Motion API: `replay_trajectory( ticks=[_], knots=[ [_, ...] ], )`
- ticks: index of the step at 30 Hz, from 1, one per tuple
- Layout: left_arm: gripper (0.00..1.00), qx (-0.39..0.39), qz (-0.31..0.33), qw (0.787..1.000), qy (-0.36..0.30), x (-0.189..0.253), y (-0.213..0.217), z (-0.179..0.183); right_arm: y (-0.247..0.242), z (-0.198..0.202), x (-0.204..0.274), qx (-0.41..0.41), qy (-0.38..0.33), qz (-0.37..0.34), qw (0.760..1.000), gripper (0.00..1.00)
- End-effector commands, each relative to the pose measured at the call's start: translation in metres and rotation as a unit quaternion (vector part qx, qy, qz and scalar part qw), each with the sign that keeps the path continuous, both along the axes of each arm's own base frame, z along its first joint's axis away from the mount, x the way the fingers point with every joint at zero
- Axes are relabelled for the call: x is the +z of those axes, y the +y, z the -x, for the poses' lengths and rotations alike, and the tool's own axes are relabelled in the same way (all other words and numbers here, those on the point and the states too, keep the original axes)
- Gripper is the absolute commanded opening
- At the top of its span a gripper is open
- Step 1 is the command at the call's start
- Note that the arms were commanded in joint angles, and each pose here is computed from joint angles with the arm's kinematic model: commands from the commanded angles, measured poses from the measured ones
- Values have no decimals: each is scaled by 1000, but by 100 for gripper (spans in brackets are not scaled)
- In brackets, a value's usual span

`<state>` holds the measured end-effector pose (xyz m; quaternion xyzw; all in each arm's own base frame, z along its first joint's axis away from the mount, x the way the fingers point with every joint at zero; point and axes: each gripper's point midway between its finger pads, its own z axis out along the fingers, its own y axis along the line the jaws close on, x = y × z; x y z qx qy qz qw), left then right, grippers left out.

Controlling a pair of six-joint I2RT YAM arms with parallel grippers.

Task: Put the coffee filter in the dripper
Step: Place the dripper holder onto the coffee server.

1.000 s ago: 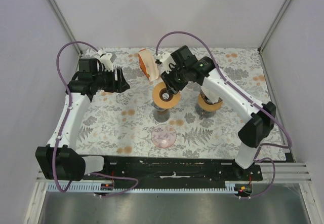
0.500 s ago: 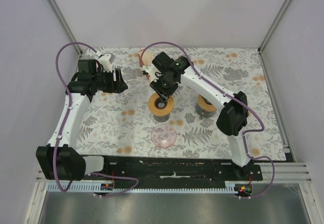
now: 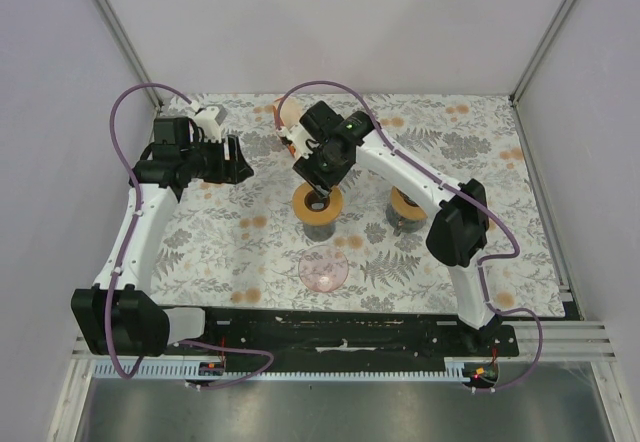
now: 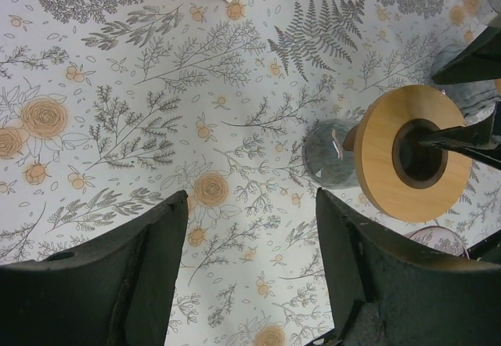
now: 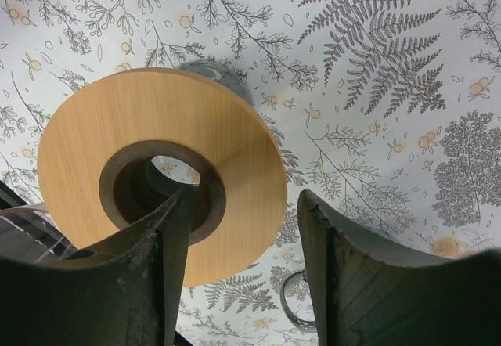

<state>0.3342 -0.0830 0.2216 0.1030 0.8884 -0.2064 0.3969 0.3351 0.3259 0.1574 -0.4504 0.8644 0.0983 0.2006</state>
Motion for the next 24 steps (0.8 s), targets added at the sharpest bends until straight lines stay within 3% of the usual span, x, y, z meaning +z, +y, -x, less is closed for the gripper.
replay_trajectory(
  ticks=[1,10,17,22,24],
  knots=[
    [72,-15,0,1000,-24,7,-1,-7,6,-10,18,3,-29,-20,999,65],
    [65,-18,1,997,-75,38,-7,-36,3,-3,96,-5,-92,-102,990,70],
    [55,-42,-71,990,-117,54,-45,-67,-28,10,161,-60,-173,-188,965,72],
    [57,-63,-62,990,-108,47,-56,-62,-36,67,133,-23,-124,-210,970,72],
    [58,-64,-61,991,-102,43,-56,-59,-35,91,111,-16,-110,-201,973,80]
  ],
)
